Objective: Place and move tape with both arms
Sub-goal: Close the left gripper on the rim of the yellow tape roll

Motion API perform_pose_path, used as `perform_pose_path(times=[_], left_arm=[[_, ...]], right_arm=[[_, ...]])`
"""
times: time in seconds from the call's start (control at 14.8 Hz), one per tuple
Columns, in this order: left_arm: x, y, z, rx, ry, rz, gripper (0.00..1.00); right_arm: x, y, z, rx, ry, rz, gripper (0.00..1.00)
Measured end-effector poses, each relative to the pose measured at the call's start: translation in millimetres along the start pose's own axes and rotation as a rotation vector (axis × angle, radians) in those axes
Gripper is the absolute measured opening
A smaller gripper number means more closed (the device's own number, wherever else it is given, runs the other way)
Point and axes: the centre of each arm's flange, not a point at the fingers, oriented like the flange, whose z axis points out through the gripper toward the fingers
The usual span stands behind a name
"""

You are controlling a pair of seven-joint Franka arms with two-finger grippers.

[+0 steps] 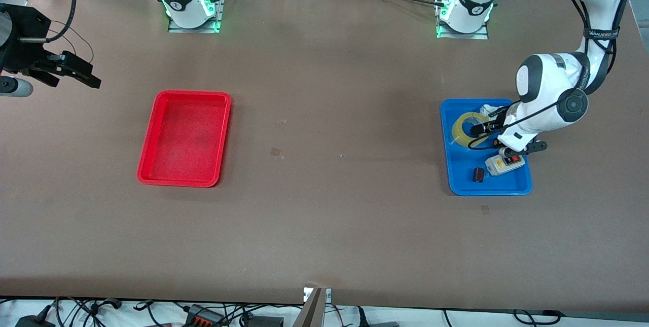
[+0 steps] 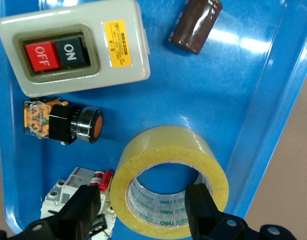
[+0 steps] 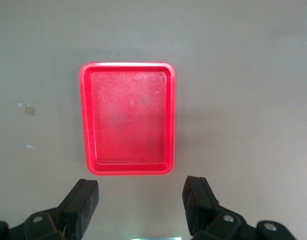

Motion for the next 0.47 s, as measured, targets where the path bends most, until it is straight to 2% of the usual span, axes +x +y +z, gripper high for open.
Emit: perform_pose_path(times=[0.47], left_arm=[[-4.8, -2.7, 14.0, 0.005, -0.029, 0.086, 1.00]], right_arm=[[0.1, 0.0, 0.1, 0.000, 0.000, 0.000, 0.99]])
